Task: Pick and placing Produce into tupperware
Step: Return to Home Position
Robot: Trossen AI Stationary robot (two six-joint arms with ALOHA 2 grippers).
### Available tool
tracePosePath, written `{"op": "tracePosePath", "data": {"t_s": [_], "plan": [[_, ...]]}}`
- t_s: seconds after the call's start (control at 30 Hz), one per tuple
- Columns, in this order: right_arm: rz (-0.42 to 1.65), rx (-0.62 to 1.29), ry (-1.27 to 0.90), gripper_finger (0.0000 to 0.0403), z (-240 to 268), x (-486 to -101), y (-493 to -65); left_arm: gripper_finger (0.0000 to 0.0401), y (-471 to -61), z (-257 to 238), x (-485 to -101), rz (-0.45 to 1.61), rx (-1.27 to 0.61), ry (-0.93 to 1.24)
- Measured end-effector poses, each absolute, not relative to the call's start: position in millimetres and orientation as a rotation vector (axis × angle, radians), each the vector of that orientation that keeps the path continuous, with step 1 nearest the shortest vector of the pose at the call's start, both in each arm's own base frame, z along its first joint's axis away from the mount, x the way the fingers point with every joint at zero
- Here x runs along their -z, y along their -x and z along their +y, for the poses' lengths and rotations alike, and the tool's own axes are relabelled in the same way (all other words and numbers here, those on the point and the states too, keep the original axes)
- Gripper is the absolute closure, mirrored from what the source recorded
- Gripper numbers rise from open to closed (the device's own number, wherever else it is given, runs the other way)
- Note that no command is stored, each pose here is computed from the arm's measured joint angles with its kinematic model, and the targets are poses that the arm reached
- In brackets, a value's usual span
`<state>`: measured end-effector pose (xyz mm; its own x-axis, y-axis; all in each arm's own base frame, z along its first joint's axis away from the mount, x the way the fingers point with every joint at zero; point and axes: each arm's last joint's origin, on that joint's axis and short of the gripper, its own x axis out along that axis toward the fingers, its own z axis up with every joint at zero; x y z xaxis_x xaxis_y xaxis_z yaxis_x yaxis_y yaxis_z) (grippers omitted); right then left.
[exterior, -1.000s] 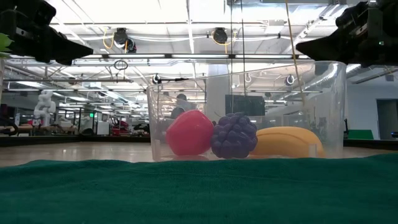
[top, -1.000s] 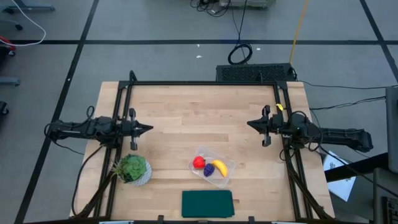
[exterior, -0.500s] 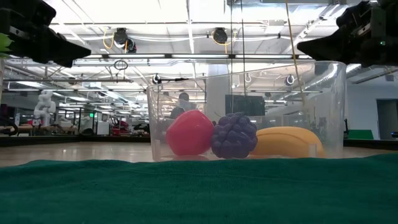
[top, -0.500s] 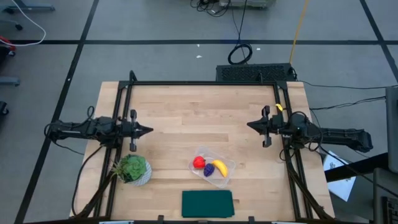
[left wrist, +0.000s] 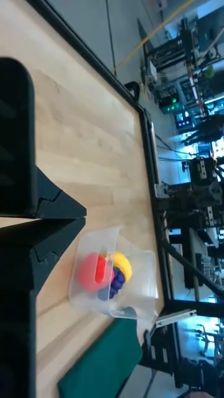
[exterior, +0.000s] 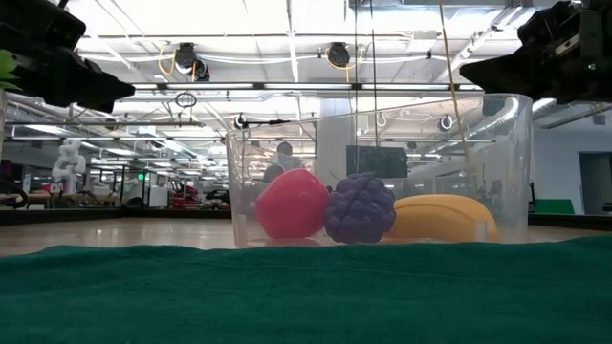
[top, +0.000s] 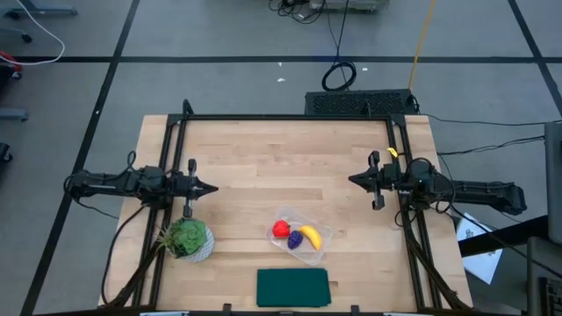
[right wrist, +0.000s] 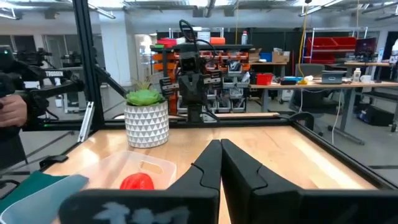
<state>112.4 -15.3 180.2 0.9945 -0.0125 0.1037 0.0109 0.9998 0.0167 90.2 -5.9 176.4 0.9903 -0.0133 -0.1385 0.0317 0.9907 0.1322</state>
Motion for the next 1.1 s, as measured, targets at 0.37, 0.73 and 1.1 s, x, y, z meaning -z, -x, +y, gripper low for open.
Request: {"op": "tracePosePath", "data": {"t_s": [0.37,0.73,1.1], "plan": [[-0.111,0.011,-0.029,0.0403,-15.3,-180.8,-112.3,0.0401,-90.9,-4.4,-183.5,0.068,-0.037,-0.123],[-0.111,0.011,-0.034,0.0403,-15.3,-180.9,-112.3,0.0401,-91.0,-4.3,-184.9,0.052,-0.04,-0.099],[-0.111,0.011,-0.04,0.0403,-15.3,-180.8,-112.3,0.0391,-91.1,-4.3,-185.1,0.049,-0.041,-0.078]]}}
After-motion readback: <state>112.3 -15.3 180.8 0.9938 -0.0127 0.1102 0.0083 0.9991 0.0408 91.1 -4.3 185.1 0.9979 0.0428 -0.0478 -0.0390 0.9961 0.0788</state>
